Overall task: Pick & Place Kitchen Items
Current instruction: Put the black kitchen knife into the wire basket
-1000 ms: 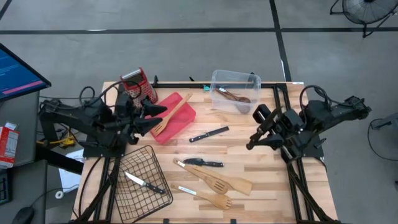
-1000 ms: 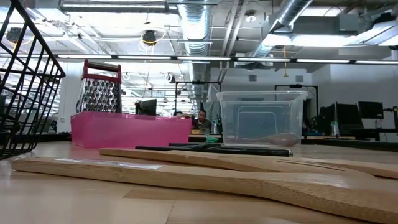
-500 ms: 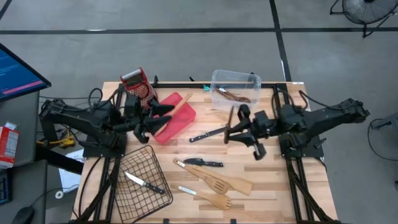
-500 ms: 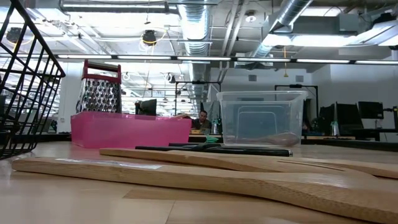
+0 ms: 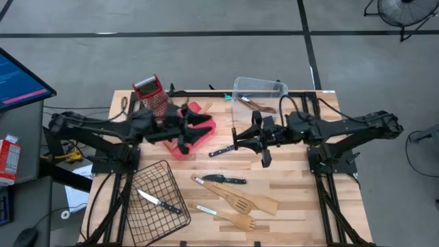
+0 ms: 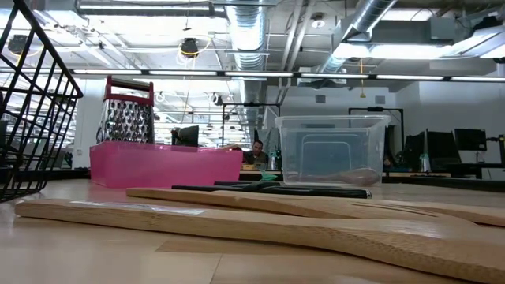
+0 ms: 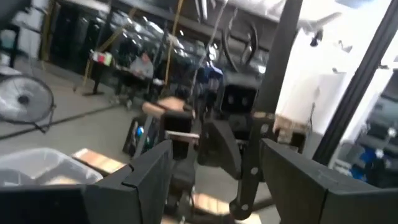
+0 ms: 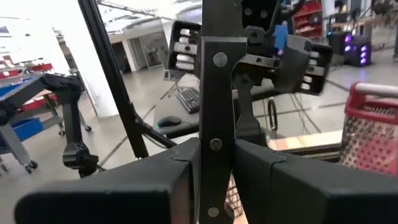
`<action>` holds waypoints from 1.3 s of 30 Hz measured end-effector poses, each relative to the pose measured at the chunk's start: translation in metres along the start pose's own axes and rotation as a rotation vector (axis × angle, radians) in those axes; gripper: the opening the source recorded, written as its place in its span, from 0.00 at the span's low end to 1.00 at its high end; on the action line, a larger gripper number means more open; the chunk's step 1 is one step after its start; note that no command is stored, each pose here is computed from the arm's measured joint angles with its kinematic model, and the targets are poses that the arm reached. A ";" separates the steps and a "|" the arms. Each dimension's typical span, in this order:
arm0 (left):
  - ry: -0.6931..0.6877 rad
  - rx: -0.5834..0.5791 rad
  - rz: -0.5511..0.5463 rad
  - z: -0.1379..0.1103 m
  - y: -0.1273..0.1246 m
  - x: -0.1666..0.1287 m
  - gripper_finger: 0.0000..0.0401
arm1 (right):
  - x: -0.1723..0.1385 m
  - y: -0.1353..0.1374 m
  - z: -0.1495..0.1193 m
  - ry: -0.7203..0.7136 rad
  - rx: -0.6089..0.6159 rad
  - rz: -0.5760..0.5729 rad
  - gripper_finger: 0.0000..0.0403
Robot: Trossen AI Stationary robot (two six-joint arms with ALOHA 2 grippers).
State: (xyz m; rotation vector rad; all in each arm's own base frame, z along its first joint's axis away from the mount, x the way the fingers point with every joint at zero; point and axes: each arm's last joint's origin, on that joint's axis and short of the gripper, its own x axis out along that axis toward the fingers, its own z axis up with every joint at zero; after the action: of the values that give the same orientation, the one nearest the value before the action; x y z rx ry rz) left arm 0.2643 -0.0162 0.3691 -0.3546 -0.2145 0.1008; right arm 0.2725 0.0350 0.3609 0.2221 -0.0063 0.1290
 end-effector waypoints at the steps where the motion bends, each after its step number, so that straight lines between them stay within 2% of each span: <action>1: 0.015 0.003 -0.009 -0.003 0.001 0.003 0.56 | 0.002 -0.001 -0.002 0.008 0.007 0.001 0.17; 9: 0.062 0.073 -0.026 -0.016 0.005 0.012 0.60 | 0.007 -0.002 -0.008 0.035 0.016 -0.004 0.17; 15: 0.099 0.072 -0.061 -0.029 0.006 0.021 0.62 | 0.014 -0.003 -0.014 0.048 0.040 -0.008 0.17; 29: 0.053 0.042 -0.118 -0.029 0.004 0.026 0.61 | 0.015 -0.009 -0.013 0.041 0.042 -0.026 0.17; 39: 0.065 0.035 -0.131 -0.041 0.005 0.035 0.61 | 0.023 -0.011 -0.023 0.076 0.069 -0.036 0.17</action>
State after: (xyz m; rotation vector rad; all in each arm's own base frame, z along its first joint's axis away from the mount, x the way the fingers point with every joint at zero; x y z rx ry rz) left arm 0.3074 -0.0202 0.3360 -0.3074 -0.1708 -0.0359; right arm 0.2961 0.0320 0.3365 0.2857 0.0782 0.1015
